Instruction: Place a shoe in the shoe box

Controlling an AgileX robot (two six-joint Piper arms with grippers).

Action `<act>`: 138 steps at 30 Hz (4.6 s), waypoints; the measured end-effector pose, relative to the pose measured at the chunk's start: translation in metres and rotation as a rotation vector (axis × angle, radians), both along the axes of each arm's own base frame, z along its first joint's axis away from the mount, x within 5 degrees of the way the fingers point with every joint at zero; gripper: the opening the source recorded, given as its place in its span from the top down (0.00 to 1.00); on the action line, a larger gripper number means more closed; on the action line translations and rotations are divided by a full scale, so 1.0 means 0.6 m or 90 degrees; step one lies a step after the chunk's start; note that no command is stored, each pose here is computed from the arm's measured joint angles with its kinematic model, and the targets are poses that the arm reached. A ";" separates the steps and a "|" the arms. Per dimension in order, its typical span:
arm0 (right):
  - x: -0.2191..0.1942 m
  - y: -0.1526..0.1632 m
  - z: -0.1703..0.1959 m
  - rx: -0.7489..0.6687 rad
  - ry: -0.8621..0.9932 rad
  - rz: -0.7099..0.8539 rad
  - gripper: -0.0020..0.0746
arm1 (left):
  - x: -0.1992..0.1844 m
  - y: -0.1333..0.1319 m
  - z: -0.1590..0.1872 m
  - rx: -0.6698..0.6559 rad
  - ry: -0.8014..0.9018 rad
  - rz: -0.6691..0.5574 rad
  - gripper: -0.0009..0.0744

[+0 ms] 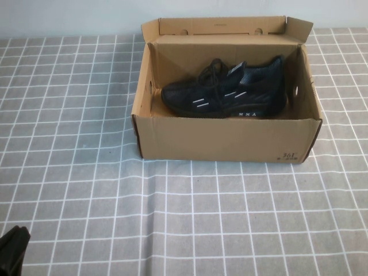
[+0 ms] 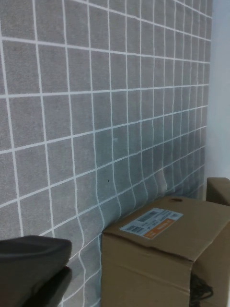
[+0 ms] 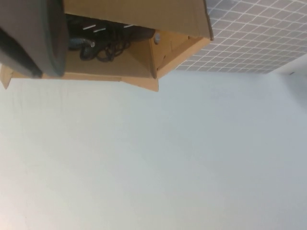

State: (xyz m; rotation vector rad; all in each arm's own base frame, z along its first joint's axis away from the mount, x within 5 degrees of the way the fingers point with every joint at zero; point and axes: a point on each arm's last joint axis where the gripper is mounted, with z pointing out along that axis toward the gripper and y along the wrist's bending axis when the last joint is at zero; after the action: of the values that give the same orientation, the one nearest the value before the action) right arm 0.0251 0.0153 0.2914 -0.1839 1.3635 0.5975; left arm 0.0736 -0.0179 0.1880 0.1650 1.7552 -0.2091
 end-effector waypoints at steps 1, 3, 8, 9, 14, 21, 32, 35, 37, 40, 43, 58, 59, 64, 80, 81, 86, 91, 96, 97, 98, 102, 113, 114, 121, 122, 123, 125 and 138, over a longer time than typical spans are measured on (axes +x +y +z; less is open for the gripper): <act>0.000 0.000 0.000 0.000 0.000 0.000 1.00 | 0.000 0.000 0.000 -0.001 0.000 0.000 0.99; 0.000 0.000 0.000 0.000 0.000 0.000 1.00 | 0.000 -0.001 -0.001 -0.001 0.004 -0.003 0.99; 0.000 0.000 0.000 0.001 0.000 0.000 0.99 | 0.000 -0.001 -0.001 -0.002 0.005 -0.004 0.99; 0.000 0.000 0.000 0.001 0.000 0.000 0.99 | 0.000 -0.001 -0.001 -0.002 0.005 -0.004 0.99; 0.002 -0.001 -0.002 -0.036 -0.016 -0.015 0.99 | 0.000 -0.001 -0.001 -0.002 0.005 -0.004 0.99; 0.026 -0.005 -0.055 -0.084 0.012 -0.146 0.99 | -0.001 -0.001 -0.001 -0.002 0.006 -0.005 0.99; 0.052 -0.023 -0.151 -0.009 0.127 -0.297 0.99 | -0.001 -0.001 -0.001 -0.002 0.006 -0.005 0.99; 0.052 -0.022 -0.161 -0.035 0.164 -0.291 0.99 | -0.001 -0.002 -0.002 -0.002 0.008 -0.007 0.99; 0.051 -0.020 -0.170 -0.055 0.198 -0.286 0.99 | -0.001 -0.002 -0.002 -0.001 0.009 -0.008 0.99; 0.048 -0.018 -0.187 -0.077 0.265 -0.273 0.99 | -0.001 -0.002 -0.002 -0.001 0.009 -0.008 0.99; 0.047 -0.017 -0.192 -0.085 0.288 -0.268 0.99 | -0.001 -0.002 -0.002 -0.001 0.009 -0.008 0.99; 0.047 -0.017 -0.193 -0.086 0.292 -0.267 0.99 | -0.001 -0.002 -0.002 -0.001 0.010 -0.009 0.99; 0.047 -0.017 -0.193 -0.086 0.292 -0.267 0.99 | -0.001 -0.002 -0.002 -0.001 0.010 -0.009 0.99; 0.047 -0.017 -0.193 -0.086 0.292 -0.267 0.99 | -0.001 -0.002 -0.002 -0.001 0.011 -0.009 0.99; 0.046 -0.017 -0.194 -0.085 0.294 -0.266 0.99 | -0.006 0.010 0.009 0.076 -0.065 0.032 0.99; 0.046 -0.017 -0.194 -0.085 0.294 -0.266 0.99 | -0.008 0.013 0.011 0.074 -0.074 0.048 0.99; 0.046 -0.017 -0.194 -0.085 0.294 -0.266 0.99 | -0.023 0.022 0.012 0.072 -0.099 0.094 0.99; 0.046 -0.017 -0.194 -0.084 0.294 -0.266 0.99 | -0.030 0.024 -0.007 0.076 -0.028 0.099 0.99; 0.046 -0.016 -0.194 -0.082 0.295 -0.265 0.99 | -0.035 0.026 -0.028 0.075 0.064 0.102 0.99; 0.046 -0.016 -0.194 -0.082 0.295 -0.265 1.00 | -0.036 0.026 -0.029 0.075 0.069 0.102 0.99; 0.046 -0.016 -0.194 -0.082 0.295 -0.265 1.00 | -0.036 0.026 -0.029 0.074 0.070 0.102 0.99; 0.046 -0.016 -0.194 -0.082 0.295 -0.265 0.99 | -0.036 0.026 -0.029 0.074 0.071 0.102 0.99; 0.046 -0.016 -0.194 -0.082 0.295 -0.265 0.99 | -0.036 0.026 -0.029 0.073 0.071 0.102 0.99; 0.046 -0.016 -0.194 -0.082 0.295 -0.265 0.99 | -0.036 0.026 -0.029 0.073 0.071 0.102 0.99; 0.046 -0.016 -0.194 -0.082 0.295 -0.265 1.00 | -0.036 0.026 -0.029 0.073 0.071 0.102 0.99; 0.046 -0.016 -0.194 -0.082 0.295 -0.265 1.00 | -0.036 0.026 -0.029 0.073 0.071 0.102 0.99; 0.046 -0.016 -0.194 -0.082 0.295 -0.265 0.99 | -0.036 0.026 -0.029 0.073 0.071 0.102 0.99; 0.046 -0.016 -0.194 -0.083 0.295 -0.265 1.00 | -0.036 0.026 -0.029 0.073 0.071 0.102 0.99; 0.046 -0.016 -0.194 -0.083 0.295 -0.265 0.99 | -0.036 0.026 -0.029 0.073 0.071 0.102 0.99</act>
State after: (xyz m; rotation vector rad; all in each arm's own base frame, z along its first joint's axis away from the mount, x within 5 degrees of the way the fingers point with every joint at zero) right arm 0.0530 0.0055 0.1749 0.1456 1.8279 0.2025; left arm 0.0522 -0.0024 0.1705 0.0959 1.8830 -0.0003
